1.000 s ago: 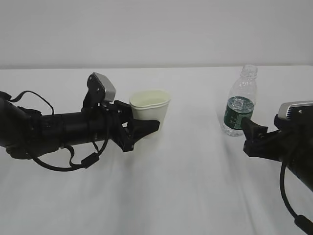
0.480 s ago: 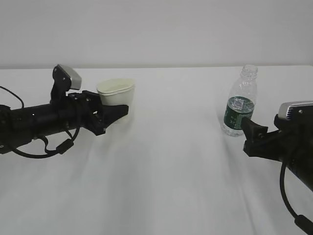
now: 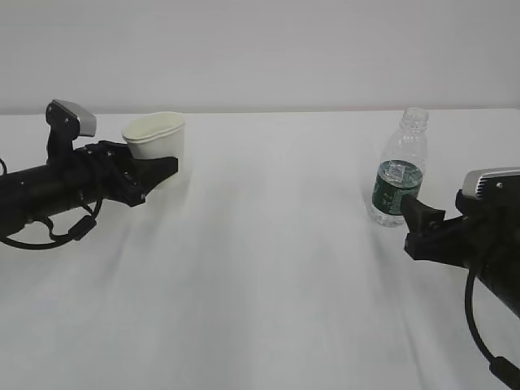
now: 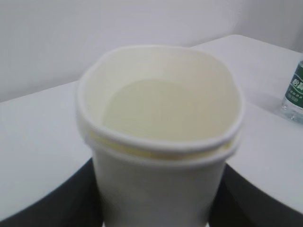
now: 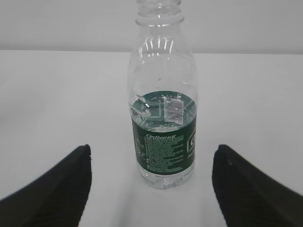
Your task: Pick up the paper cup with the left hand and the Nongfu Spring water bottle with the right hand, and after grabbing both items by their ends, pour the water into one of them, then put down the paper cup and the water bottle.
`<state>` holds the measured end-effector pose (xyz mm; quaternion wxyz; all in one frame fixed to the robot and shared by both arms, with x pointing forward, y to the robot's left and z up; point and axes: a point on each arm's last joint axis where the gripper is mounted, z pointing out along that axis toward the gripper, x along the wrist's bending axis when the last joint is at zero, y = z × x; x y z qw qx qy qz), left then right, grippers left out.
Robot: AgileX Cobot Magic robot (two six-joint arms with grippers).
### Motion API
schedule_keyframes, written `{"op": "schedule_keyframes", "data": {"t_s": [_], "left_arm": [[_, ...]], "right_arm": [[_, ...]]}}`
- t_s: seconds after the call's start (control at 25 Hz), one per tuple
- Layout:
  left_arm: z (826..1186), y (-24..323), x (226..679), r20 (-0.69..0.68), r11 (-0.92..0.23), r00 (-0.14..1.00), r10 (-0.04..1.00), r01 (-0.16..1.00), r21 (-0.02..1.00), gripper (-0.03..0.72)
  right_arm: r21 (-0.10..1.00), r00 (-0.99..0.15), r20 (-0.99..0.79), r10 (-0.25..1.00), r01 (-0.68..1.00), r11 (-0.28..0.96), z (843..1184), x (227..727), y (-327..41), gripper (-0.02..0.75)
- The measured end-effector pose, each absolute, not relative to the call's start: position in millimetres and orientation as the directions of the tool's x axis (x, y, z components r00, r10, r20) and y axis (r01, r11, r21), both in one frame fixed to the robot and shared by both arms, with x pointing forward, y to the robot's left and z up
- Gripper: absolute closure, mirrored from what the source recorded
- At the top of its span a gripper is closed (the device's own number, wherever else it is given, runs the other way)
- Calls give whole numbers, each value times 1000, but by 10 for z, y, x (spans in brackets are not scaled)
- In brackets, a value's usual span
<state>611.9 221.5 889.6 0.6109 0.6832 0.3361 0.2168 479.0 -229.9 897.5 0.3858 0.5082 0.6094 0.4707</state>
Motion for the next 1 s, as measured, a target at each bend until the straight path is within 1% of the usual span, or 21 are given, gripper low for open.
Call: {"op": "schedule_keyframes", "data": {"t_s": [0.28,0.48,0.72,1.0], "left_arm": [[8867,2372,6121,-112,-17,626,772,196,980,276],[8791,2448,6023,-87,-18,558,825,181,983,276],[8718,2523,5946,-80,-19,479,874,199,980,279],[8721,2534,5946,-79,-17,467,881,197,980,281]], "right_arm": [[966,-186,8,983,256,40,8975,4790,-2299,143],[966,-186,8,983,256,40,8975,4790,-2299,143],[966,-186,8,983,256,40,8975,4790,-2299,143],[966,-182,24,983,259,25,8975,4790,-2299,143]]}}
